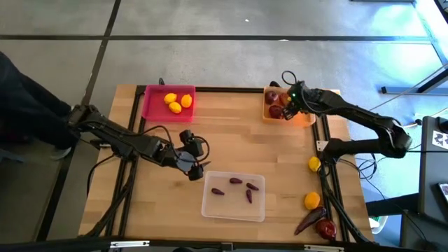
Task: Sort produce into baskets
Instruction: Put the apple into the orange bin
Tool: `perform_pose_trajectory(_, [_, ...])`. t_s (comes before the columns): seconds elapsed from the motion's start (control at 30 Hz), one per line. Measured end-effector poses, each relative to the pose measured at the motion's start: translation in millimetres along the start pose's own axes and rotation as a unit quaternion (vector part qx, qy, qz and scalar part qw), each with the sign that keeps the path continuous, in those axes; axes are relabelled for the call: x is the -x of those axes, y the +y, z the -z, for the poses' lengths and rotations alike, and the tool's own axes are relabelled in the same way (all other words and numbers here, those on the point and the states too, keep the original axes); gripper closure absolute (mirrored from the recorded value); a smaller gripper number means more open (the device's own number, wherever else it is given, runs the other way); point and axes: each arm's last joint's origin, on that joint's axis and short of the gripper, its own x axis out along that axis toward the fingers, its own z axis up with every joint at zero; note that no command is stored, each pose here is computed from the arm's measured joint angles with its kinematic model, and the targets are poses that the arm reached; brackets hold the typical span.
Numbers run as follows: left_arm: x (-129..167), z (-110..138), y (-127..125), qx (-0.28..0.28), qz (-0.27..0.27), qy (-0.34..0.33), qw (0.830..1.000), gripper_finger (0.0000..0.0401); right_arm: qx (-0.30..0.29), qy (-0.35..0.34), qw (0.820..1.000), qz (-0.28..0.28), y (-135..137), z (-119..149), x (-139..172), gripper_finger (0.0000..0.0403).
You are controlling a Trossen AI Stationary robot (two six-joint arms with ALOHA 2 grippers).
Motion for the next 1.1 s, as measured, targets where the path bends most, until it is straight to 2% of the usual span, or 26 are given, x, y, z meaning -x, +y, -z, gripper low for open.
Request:
perform_pose_trajectory(0.2, [-11,29,3,0.028,0.002,0.006,1.0,0.0009,-0.008,0.069,0.998,0.009,-3,-2,-27,0.018])
perform_pose_trajectory(0.33, [-13,38,4,0.04,0.0,0.013,0.999,0.0009,-0.012,0.107,0.994,0.011,-4,-3,-45,0.018])
perform_pose_trajectory(0.63, [-10,39,-3,0.031,0.016,0.001,0.999,0.0009,-0.021,0.175,0.984,0.017,-10,-1,-75,0.018])
perform_pose_trajectory(0.8, [-8,39,-5,0.026,0.019,0.001,0.999,0.0009,-0.005,0.193,0.981,0.018,-6,1,-84,0.0179])
perform_pose_trajectory(0.93, [-8,39,-5,0.027,0.019,0.001,0.999,0.0009,0.002,0.2,0.98,0.018,-5,1,-88,0.0161])
perform_pose_trajectory(1.1, [-8,39,-5,0.022,0.019,0.001,1.0,0.0009,0.006,0.2,0.98,0.017,-5,1,-89,0.0113])
